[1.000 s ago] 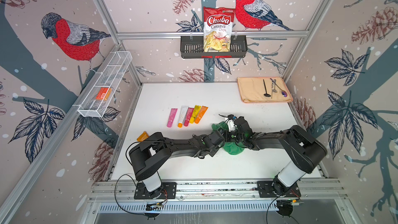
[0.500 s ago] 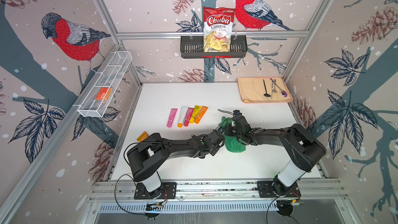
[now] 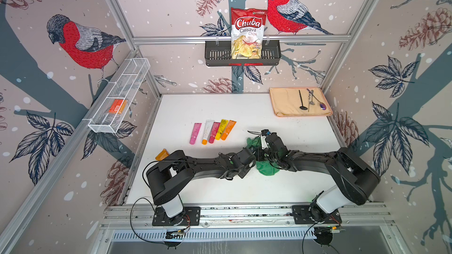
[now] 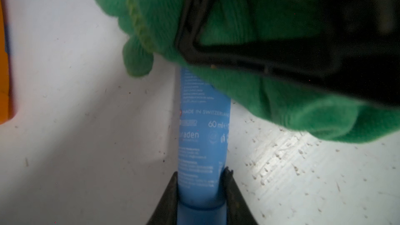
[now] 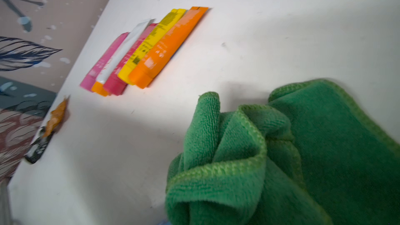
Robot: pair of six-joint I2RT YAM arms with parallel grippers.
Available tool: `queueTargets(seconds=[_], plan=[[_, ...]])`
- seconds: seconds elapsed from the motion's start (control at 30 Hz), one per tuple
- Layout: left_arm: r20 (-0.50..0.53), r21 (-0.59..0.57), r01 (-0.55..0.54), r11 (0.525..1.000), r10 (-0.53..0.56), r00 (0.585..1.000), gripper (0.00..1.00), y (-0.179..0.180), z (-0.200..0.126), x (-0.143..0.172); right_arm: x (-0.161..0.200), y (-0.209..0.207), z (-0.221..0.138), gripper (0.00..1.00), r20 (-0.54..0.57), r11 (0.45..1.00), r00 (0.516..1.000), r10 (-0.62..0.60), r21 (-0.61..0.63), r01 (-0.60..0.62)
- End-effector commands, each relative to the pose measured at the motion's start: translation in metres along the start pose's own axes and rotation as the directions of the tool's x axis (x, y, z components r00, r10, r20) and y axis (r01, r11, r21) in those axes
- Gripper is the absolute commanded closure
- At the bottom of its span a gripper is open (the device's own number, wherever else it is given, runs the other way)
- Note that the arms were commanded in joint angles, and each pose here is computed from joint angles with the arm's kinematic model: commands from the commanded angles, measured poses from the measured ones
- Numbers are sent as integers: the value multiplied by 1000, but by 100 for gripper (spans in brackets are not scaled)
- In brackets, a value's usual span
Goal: Wipe the surface of the toothpaste tube
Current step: Wipe the dirt from the toothpaste tube.
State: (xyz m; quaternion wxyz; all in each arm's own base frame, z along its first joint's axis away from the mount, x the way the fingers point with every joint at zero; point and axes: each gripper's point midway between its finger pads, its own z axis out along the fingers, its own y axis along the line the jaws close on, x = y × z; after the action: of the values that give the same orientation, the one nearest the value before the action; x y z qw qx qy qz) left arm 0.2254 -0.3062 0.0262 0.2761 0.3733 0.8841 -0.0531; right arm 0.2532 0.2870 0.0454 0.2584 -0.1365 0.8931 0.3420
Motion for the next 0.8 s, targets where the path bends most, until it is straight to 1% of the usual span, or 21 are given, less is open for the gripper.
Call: queueTargets(seconds=[0.0, 0.1, 0.2, 0.23, 0.33, 0.37, 0.43, 0.47, 0.63, 0.77], plan=[[78, -9, 14, 1000, -13, 997, 87, 1, -2, -22, 32, 47, -9, 97, -152, 963, 988, 14, -265, -55], [78, -12, 13, 1000, -12, 997, 87, 1, -2, -23, 36, 50, -9, 97, -164, 953, 986, 21, -296, -69], [80, -14, 14, 1000, -13, 997, 88, 2, -3, -23, 42, 35, 1, 97, -184, 970, 982, 39, -231, -82], [81, -13, 14, 1000, -13, 997, 88, 2, -3, -23, 44, 25, 6, 98, -188, 980, 981, 46, -182, -81], [88, -10, 17, 1000, -16, 996, 88, 2, -6, -23, 47, -17, 13, 98, -181, 998, 982, 62, 42, -56], [92, -9, 17, 1000, -16, 996, 88, 2, -7, -24, 46, -34, 12, 98, -171, 990, 983, 62, 137, -39], [95, -9, 20, 1000, -19, 995, 88, 3, -7, -24, 45, -63, 7, 98, -168, 954, 984, 57, 299, -4], [96, -7, 20, 1000, -19, 995, 88, 2, -7, -24, 42, -73, 4, 98, -167, 938, 984, 55, 348, 7], [93, -11, 19, 1000, -18, 995, 89, 3, -7, -23, 29, -108, -14, 98, -138, 854, 989, 54, 519, 26], [100, -14, 23, 1000, -22, 995, 89, 5, -8, -24, 23, -127, -22, 98, -136, 792, 989, 56, 609, 38]])
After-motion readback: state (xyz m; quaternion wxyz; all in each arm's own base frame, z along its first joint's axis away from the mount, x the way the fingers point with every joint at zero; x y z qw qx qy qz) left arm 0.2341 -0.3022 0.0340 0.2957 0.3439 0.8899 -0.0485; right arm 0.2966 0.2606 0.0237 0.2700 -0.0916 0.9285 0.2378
